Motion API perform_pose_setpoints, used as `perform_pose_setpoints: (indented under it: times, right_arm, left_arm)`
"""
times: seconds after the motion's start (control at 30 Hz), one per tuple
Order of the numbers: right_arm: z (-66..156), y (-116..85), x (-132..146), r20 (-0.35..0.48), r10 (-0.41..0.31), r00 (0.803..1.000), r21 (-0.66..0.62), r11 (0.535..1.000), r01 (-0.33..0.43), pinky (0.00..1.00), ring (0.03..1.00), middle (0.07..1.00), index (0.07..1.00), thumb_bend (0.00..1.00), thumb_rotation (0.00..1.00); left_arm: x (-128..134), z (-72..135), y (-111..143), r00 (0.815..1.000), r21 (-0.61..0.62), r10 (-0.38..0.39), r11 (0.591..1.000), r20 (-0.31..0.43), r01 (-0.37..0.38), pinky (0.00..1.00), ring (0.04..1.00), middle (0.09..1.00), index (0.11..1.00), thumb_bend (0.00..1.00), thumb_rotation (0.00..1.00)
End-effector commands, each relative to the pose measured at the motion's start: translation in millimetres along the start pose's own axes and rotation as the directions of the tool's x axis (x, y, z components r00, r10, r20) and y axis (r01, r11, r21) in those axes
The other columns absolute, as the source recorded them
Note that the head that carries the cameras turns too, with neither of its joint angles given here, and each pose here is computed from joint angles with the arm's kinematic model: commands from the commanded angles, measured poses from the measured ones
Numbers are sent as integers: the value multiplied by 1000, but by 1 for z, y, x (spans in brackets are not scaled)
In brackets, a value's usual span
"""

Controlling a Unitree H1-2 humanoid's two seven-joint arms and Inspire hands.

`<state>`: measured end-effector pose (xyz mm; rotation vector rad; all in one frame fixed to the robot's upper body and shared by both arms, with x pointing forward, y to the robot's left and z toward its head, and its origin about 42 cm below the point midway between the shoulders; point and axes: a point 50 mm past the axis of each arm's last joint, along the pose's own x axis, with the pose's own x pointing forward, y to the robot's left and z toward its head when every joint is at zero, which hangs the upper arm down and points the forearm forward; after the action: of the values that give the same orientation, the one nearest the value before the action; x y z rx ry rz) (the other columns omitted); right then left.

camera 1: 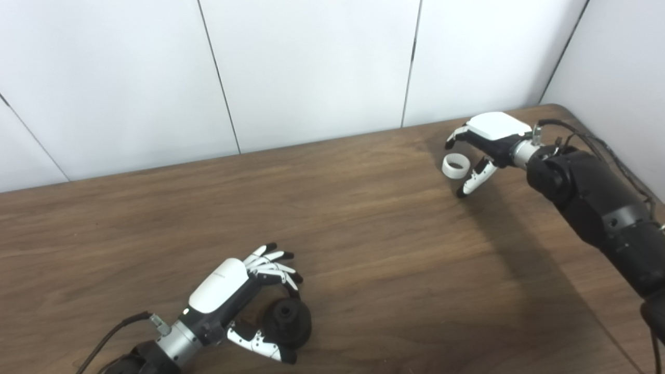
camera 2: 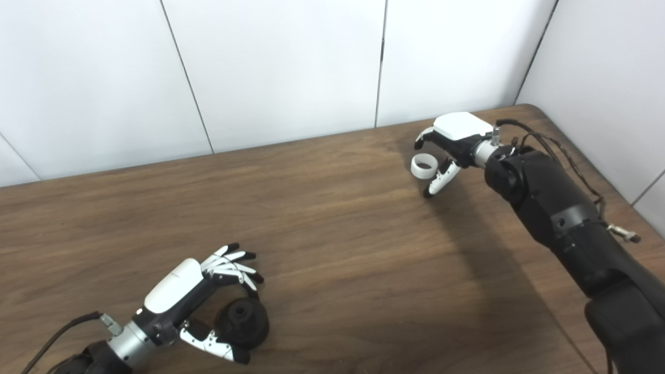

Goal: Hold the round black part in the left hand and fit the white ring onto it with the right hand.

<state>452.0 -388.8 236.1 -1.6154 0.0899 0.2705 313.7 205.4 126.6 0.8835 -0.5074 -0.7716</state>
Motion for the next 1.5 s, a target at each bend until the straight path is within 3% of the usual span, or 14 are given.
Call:
perform_pose_setpoints:
  times: [0.0,0.6,1.47]
  right_arm:
    - [-1,-26,2,-2,-46,999,-12,999,46,907,957,897,792,768,412]
    - [-3,-22,0,-22,-12,1000,-25,1000,11,996,1000,932,745,791,394]
    - [-2,-21,1,-5,-56,998,-26,998,56,978,1000,905,629,736,275]
  left_arm:
    - [3,7,16,998,24,38,999,45,-39,1000,903,728,482,523,59]
    - [2,10,18,998,8,49,999,45,-49,1000,898,729,482,523,59]
    - [1,13,19,997,-5,61,998,51,-61,1000,890,728,483,523,59]
